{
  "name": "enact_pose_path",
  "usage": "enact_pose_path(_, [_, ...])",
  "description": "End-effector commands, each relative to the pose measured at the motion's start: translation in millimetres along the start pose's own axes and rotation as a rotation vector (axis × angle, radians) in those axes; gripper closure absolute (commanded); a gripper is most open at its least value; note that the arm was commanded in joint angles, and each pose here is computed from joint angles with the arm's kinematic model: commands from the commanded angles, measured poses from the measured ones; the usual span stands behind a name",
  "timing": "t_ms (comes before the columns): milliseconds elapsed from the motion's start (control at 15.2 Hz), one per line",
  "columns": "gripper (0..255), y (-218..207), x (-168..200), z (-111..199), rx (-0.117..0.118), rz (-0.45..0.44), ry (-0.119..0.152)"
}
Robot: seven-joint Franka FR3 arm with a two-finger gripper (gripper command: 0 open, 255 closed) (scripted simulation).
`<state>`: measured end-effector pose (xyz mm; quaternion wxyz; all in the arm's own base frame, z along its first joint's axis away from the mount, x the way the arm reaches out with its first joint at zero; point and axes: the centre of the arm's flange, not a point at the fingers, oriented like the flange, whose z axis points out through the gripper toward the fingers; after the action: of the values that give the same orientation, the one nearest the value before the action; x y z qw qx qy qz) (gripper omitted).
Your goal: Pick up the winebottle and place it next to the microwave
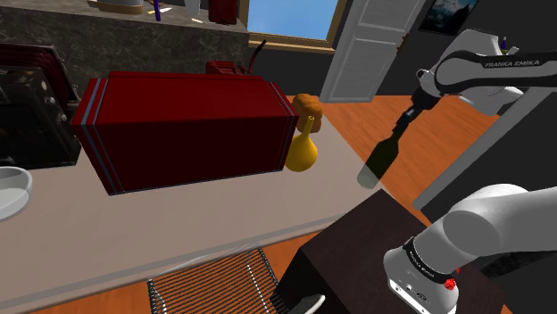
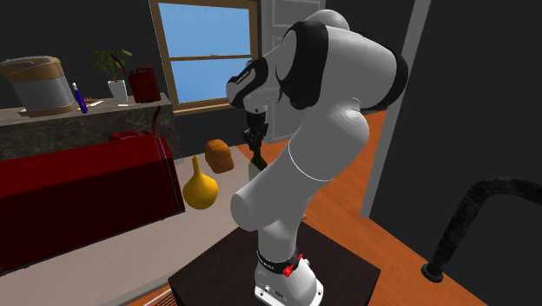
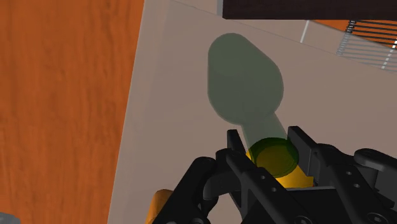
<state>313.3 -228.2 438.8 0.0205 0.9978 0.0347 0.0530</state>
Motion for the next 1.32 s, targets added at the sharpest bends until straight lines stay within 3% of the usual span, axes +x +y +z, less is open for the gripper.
enact_pose_path(0, [255, 1, 0, -11, 0.0, 0.0, 0.0])
enact_pose_path(1254, [255, 5, 11, -111, 0.0, 0.0, 0.0])
